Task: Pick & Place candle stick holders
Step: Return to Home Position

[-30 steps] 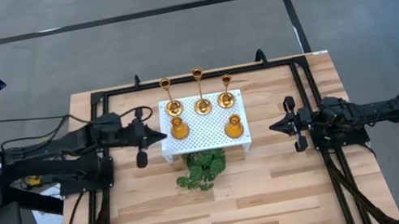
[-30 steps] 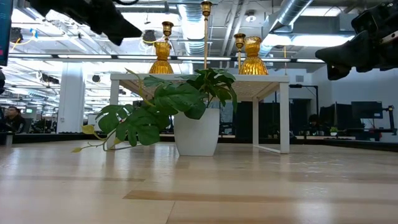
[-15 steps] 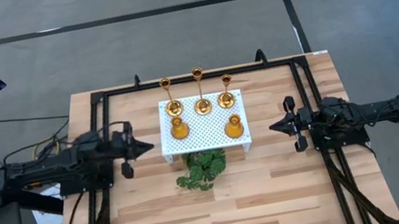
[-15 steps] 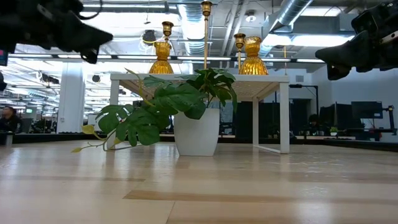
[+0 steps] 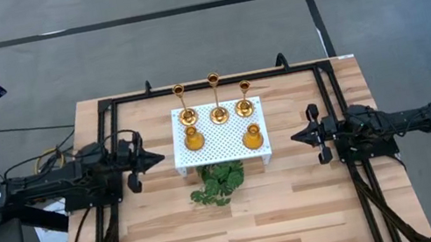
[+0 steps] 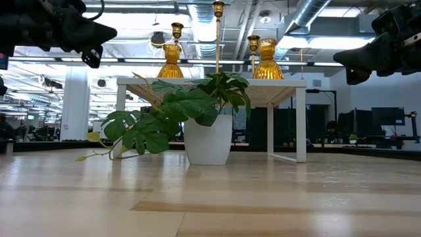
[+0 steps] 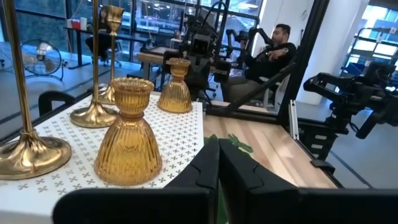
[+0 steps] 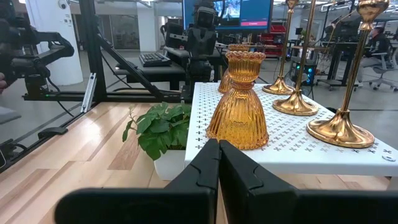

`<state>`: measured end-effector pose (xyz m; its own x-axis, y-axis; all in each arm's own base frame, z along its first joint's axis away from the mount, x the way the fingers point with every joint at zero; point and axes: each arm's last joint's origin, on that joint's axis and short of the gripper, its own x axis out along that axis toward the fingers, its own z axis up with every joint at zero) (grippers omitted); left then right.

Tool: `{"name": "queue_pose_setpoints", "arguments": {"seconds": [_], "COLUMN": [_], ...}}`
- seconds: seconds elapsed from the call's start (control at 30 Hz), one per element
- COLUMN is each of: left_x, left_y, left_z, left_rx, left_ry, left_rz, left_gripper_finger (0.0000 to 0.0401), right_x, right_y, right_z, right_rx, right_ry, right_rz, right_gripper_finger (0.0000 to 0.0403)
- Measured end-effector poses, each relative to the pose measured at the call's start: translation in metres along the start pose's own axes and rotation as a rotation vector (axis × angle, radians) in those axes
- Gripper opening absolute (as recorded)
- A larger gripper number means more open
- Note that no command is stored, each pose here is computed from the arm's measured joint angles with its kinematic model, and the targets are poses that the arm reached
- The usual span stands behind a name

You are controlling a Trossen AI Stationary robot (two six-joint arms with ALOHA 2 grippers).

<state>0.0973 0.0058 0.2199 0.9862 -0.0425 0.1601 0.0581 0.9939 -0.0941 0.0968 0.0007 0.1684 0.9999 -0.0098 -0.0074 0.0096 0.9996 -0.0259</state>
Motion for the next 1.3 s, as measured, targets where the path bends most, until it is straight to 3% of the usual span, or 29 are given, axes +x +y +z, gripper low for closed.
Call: {"name": "queue_pose_setpoints", "arguments": {"seconds": [0.23, 0.47, 0.7, 0.9, 1.3], "left_x": [-0.002, -0.016, -0.011, -0.008, -0.008], "left_y": [-0.001, -0.005, -0.003, 0.002, 0.002], "left_z": [0.002, 0.015, -0.007, -0.044, -0.047], "left_rx": [-0.043, -0.013, 0.0, -0.057, -0.081], "left_ry": [-0.023, -0.153, -0.079, 0.065, 0.095], "left_rz": [-0.004, -0.061, -0.086, -0.067, -0.061], "left_gripper_finger": [0.0006, 0.0006, 0.0006, 0.0006, 0.0006], "right_x": [0.0, 0.0, 0.0, 0.0, 0.0], "right_y": [0.0, 0.0, 0.0, 0.0, 0.0], "right_z": [0.0, 0.0, 0.0, 0.0, 0.0], "right_rx": [0.0, 0.0, 0.0, 0.0, 0.0], "right_ry": [0.0, 0.0, -0.003, -0.002, -0.002], "right_rz": [0.0, 0.0, -0.002, -0.003, -0.003], "right_gripper_finger": [0.0, 0.0, 0.0, 0.0, 0.0]}}
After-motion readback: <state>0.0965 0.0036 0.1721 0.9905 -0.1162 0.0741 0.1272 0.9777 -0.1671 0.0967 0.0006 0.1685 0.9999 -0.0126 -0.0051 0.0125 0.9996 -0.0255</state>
